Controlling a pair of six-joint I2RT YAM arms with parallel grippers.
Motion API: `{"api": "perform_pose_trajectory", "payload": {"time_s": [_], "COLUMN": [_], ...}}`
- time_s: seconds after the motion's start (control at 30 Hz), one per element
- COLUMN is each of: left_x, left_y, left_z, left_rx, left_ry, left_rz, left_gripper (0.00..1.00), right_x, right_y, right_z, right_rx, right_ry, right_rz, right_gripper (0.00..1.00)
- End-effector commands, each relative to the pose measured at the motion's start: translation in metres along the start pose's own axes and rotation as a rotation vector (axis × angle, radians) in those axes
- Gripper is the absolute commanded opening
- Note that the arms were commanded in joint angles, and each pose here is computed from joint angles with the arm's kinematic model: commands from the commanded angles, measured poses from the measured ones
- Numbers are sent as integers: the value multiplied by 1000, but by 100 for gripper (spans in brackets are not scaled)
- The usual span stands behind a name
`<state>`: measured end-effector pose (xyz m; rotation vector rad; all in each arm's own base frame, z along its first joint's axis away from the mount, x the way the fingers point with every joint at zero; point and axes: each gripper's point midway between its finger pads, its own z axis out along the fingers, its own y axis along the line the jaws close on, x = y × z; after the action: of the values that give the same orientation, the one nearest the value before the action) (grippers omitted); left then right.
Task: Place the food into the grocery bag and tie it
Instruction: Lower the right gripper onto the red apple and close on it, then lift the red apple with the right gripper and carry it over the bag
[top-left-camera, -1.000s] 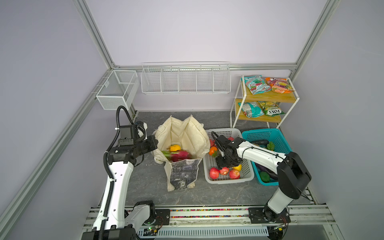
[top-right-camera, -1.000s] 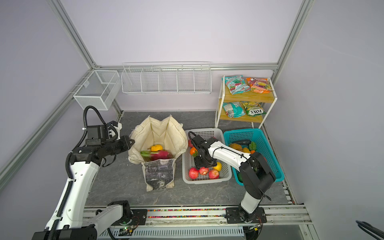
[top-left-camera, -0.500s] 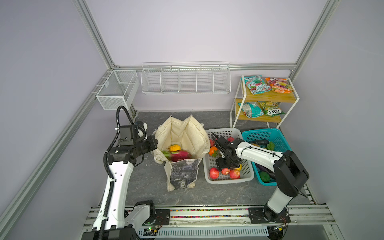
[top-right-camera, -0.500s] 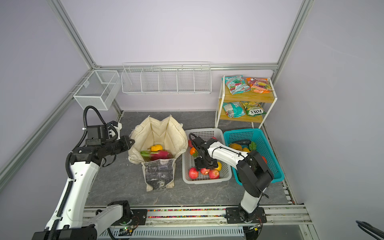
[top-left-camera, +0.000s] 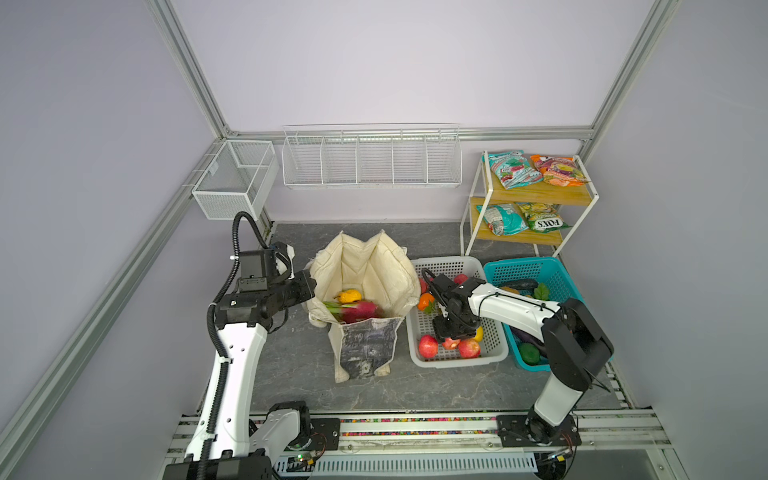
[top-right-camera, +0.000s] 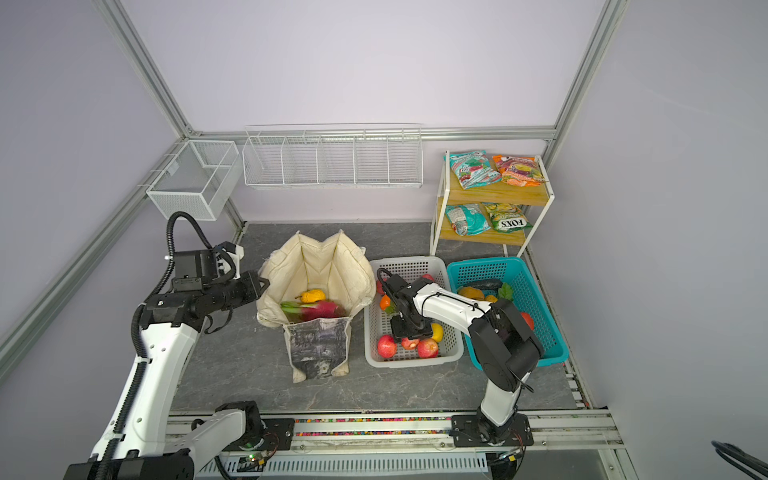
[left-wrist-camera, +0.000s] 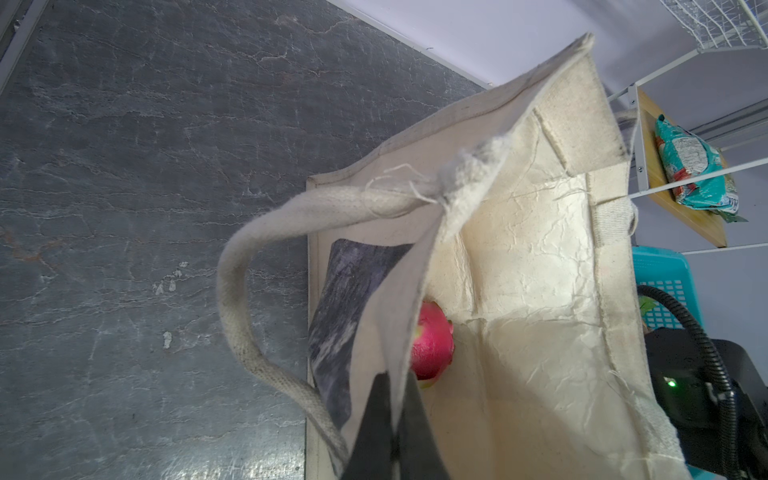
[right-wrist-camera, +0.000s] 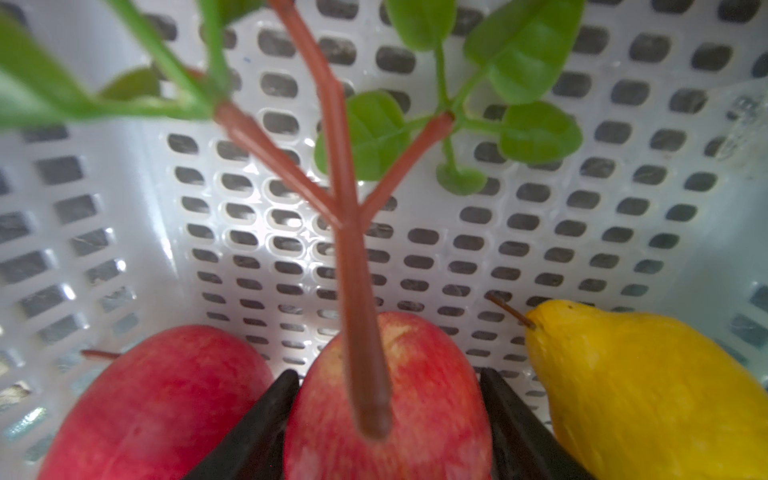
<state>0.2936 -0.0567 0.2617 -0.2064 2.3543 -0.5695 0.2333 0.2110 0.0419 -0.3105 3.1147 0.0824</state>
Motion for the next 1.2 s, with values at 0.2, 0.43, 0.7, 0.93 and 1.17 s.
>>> {"api": "perform_pose_trajectory", "payload": {"time_s": [0.2, 0.43, 0.7, 0.93, 1.17], "left_x": [2, 3, 2, 2, 1], "left_y": [-2, -2, -2, -2, -3], "left_z": [-1, -1, -1, 2, 5], "left_rx": [11, 10, 10, 16, 22], "left_ry": [3, 4, 2, 16, 27], "left_rz": [11, 10, 11, 5, 0], "left_gripper": [0, 0, 0, 0, 0], "right_x": [2, -4, -14, -27, -37], "right_y": [0, -1, -2, -15, -12], "right_z": [-7, -30, -76, -141, -212], "right_rx": [-8, -8, -15, -3, -74], "right_ry": [7, -45, -137, -278, -427], "right_rz": [13, 11, 12, 34, 38], "right_gripper": [58, 54, 52, 51, 50]}}
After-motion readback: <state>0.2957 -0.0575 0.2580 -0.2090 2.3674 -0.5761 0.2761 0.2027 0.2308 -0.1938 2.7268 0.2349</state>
